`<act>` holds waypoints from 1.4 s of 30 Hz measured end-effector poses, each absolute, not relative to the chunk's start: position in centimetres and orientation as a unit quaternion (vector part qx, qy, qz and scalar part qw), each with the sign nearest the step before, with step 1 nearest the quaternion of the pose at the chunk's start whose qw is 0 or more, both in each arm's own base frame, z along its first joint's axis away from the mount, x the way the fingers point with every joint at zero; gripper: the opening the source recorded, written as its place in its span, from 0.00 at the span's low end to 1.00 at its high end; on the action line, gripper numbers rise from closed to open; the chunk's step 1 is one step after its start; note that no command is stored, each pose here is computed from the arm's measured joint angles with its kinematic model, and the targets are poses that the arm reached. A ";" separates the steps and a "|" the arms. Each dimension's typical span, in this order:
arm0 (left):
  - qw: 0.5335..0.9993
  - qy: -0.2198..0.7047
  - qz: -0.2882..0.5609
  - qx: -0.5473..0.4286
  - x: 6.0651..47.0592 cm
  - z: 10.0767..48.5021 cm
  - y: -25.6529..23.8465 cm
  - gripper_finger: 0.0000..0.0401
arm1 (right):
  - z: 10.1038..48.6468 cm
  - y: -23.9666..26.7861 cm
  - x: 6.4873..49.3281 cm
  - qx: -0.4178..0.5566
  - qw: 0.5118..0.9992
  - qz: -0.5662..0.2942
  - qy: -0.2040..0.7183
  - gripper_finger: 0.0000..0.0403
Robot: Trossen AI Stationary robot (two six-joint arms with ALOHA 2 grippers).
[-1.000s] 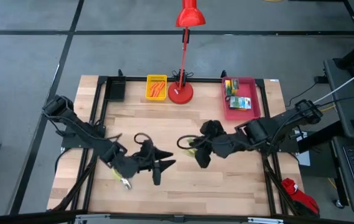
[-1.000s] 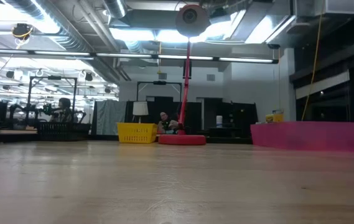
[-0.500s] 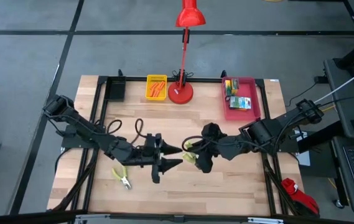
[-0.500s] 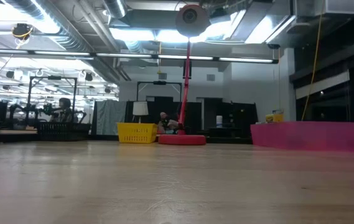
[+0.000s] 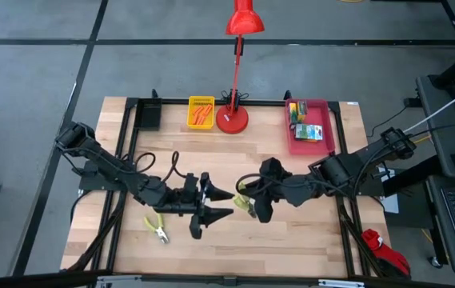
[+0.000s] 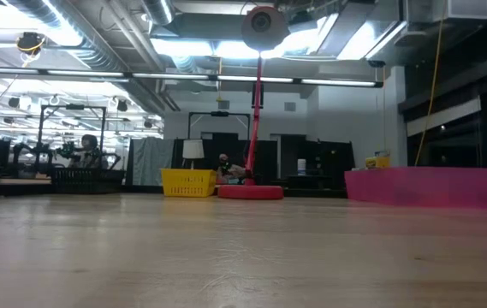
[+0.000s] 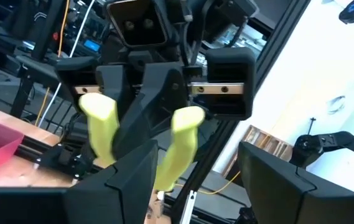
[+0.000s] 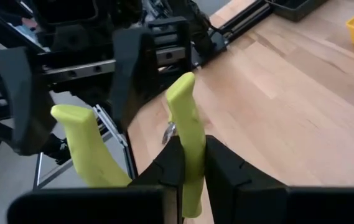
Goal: Pick & Place School Supplies
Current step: Put the green hole puncher into the black bin
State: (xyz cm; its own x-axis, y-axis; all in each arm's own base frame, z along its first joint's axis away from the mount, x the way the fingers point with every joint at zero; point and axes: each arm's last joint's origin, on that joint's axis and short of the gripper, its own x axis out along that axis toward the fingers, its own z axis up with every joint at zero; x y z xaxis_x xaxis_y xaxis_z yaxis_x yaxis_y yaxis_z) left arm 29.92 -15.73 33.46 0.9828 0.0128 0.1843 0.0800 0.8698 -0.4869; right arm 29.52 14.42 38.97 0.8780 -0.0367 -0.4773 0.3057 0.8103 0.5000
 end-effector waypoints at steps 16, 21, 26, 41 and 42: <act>0.959 -0.113 -0.012 -0.259 30.3 33.9 -14.9 0.55 | 38.9 14.7 30.2 0.286 0.930 -0.086 0.213 0.10; 0.959 -0.113 -0.013 -0.258 30.3 33.9 -14.9 0.55 | 38.9 14.7 30.2 0.285 0.931 -0.088 0.212 0.10; 0.959 -0.113 -0.014 -0.259 30.3 33.9 -14.9 0.51 | 38.9 14.7 30.3 0.281 0.933 -0.088 0.209 0.10; 0.959 -0.113 -0.011 -0.260 30.3 33.8 -14.9 0.14 | 39.1 14.4 30.5 0.278 0.935 -0.087 0.200 0.10; 0.959 -0.113 -0.012 -0.259 30.3 33.9 -14.9 0.12 | 39.1 14.4 30.5 0.276 0.936 -0.086 0.200 0.10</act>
State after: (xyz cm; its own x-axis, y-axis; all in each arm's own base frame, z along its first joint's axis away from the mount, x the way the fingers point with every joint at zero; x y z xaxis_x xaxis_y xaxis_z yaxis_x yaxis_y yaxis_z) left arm 30.25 -14.90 33.86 0.9742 0.0350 0.2231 0.0821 0.8654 -0.4944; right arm 30.52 14.41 39.09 0.9052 -0.0513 -0.4218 0.2719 0.8328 0.4821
